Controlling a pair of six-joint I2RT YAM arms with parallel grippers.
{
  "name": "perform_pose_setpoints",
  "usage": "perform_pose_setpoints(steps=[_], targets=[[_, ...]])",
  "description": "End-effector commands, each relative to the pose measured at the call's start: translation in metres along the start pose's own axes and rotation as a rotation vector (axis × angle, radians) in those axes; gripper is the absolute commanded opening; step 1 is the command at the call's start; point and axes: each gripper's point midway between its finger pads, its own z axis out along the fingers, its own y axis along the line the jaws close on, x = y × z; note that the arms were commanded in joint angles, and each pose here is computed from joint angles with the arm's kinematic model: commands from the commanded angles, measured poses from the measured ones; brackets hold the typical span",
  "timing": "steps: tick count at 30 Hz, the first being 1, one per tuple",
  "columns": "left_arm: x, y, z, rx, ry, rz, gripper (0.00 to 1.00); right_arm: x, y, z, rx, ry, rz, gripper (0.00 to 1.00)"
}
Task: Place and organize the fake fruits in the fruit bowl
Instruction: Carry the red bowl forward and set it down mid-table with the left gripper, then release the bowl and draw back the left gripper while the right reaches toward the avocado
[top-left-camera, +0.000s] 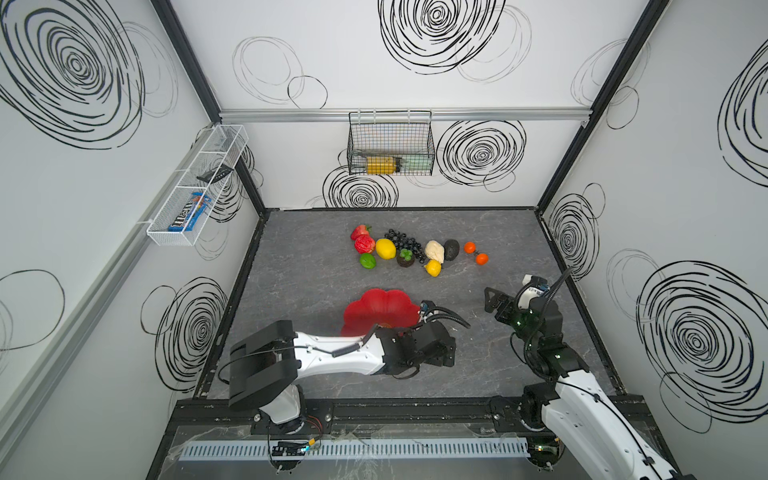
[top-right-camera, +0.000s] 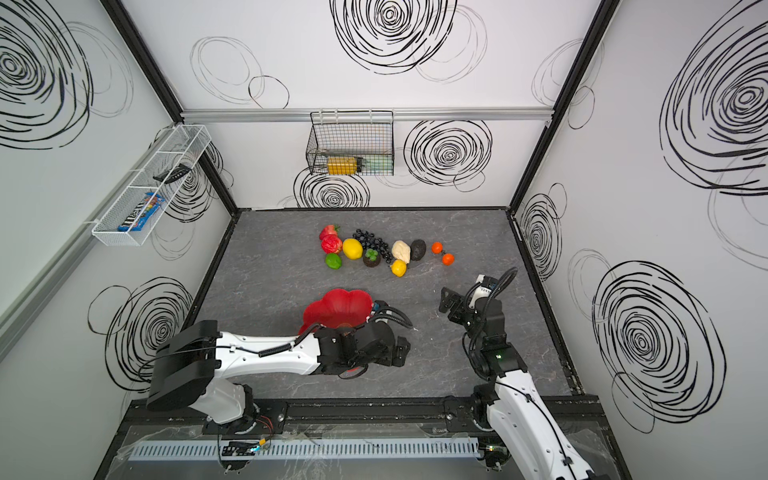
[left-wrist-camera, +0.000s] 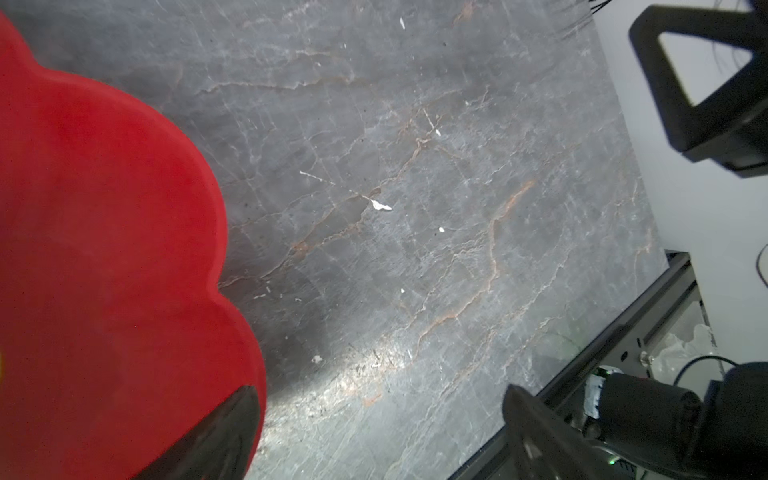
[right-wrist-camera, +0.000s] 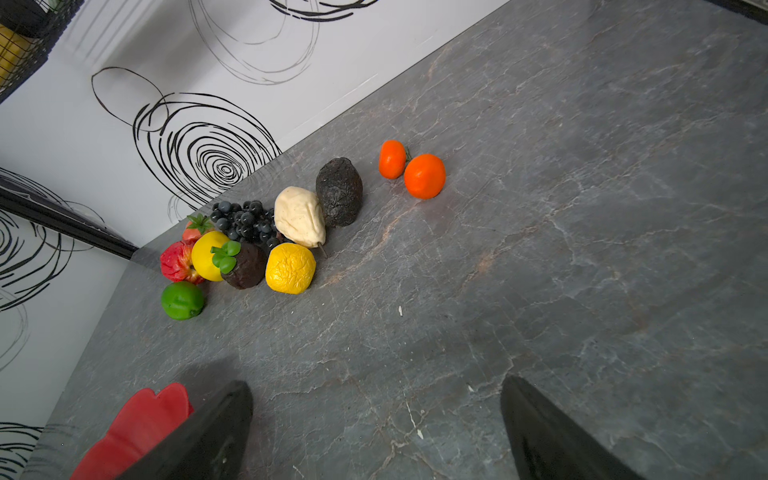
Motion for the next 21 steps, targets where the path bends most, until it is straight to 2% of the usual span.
perform_pose_setpoints(steps=[1,4,6,10,14,16,21], targets=[[-0.052,0.012,-0.036,-0.027,-0.165,0.039,0.96,-0.009,0.008,-0.003,-0.016,0.003,0.014,0.97],[-0.091,0.061,-0.065,-0.224,-0.264,0.091,0.96,-0.006,0.009,-0.002,-0.012,0.034,0.009,0.97],[-0.110,0.107,-0.077,-0.319,-0.297,0.037,0.96,-0.001,0.010,0.000,-0.020,0.061,0.007,0.97],[-0.130,0.188,-0.089,-0.351,-0.332,-0.146,0.96,0.012,0.021,0.004,-0.093,0.120,-0.003,0.97],[-0.138,0.231,-0.092,-0.349,-0.358,-0.217,0.96,0.021,0.025,0.007,-0.115,0.163,0.009,0.97],[-0.137,0.250,-0.087,-0.353,-0.327,-0.251,0.96,0.026,0.028,0.007,-0.123,0.187,0.011,0.97],[-0.123,0.262,-0.064,-0.309,-0.239,-0.302,0.96,0.046,0.035,0.009,-0.134,0.249,0.005,0.97]])
